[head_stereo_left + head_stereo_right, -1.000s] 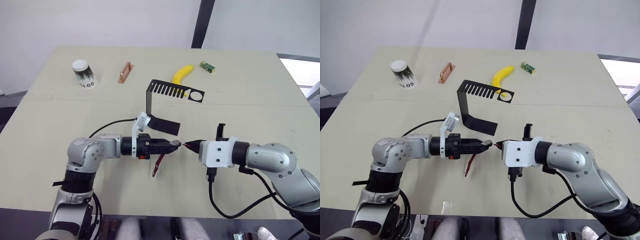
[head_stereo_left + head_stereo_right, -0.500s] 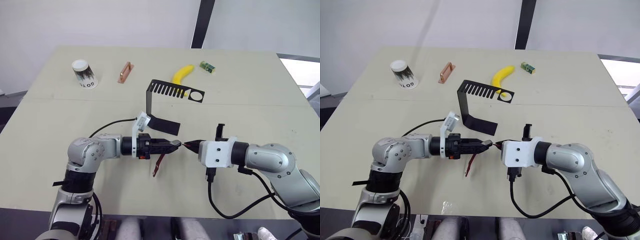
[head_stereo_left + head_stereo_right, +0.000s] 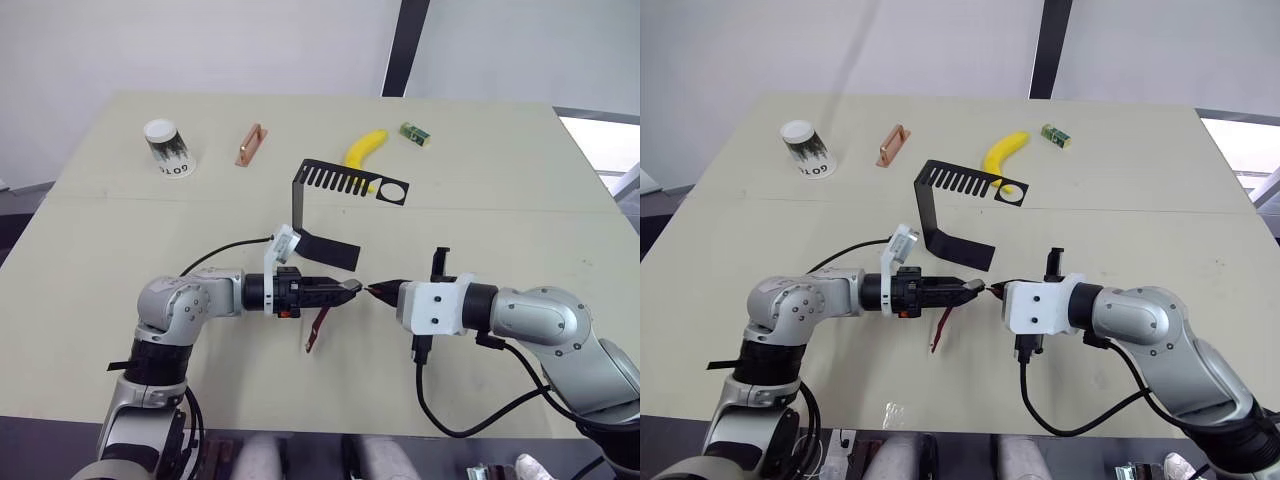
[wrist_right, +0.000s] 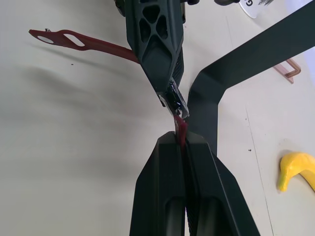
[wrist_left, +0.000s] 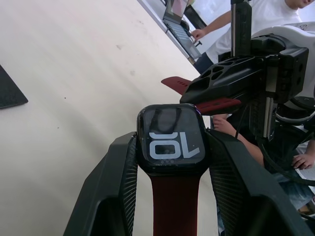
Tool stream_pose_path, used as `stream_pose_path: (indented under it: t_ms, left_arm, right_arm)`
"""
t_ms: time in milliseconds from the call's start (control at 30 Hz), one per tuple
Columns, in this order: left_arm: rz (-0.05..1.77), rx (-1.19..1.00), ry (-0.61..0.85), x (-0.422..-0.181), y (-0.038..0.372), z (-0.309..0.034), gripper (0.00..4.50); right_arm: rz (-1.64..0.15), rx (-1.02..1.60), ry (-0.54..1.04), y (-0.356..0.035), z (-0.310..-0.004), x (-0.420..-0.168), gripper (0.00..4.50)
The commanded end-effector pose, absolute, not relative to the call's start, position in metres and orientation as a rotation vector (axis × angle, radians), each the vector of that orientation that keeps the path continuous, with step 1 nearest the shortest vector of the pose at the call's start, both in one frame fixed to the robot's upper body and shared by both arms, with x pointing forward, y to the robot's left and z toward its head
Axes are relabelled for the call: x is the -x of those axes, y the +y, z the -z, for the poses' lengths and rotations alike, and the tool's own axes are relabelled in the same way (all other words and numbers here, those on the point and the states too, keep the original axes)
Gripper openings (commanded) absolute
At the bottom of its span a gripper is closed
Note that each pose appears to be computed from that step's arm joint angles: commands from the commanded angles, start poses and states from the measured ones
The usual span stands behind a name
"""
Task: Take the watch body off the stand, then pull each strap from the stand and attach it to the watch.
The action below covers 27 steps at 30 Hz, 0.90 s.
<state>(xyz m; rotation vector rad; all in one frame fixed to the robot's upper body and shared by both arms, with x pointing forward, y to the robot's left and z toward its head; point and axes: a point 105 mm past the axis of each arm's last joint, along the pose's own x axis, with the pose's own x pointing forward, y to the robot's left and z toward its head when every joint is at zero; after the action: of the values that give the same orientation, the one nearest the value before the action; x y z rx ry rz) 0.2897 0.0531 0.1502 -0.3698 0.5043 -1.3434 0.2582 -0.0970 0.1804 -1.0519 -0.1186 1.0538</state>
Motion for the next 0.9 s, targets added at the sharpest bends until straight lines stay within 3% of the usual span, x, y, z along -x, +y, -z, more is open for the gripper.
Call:
stream_pose_path:
  t_ms: [33,900]
  left_arm:
    - [1.372,0.361,0.476,-0.2863,0.0526,-0.1550,1.60]
    - [1.408,0.369,0.468,-0.2802,0.0468,-0.1594,1.60]
  right_arm:
    - [-1.032,1.081,-0.194,-0.0947,-0.1947,-0.2528,0.00]
    - [-1.035,1.077,-0.186,-0.0928,-0.1901,-0.2552,0.00]
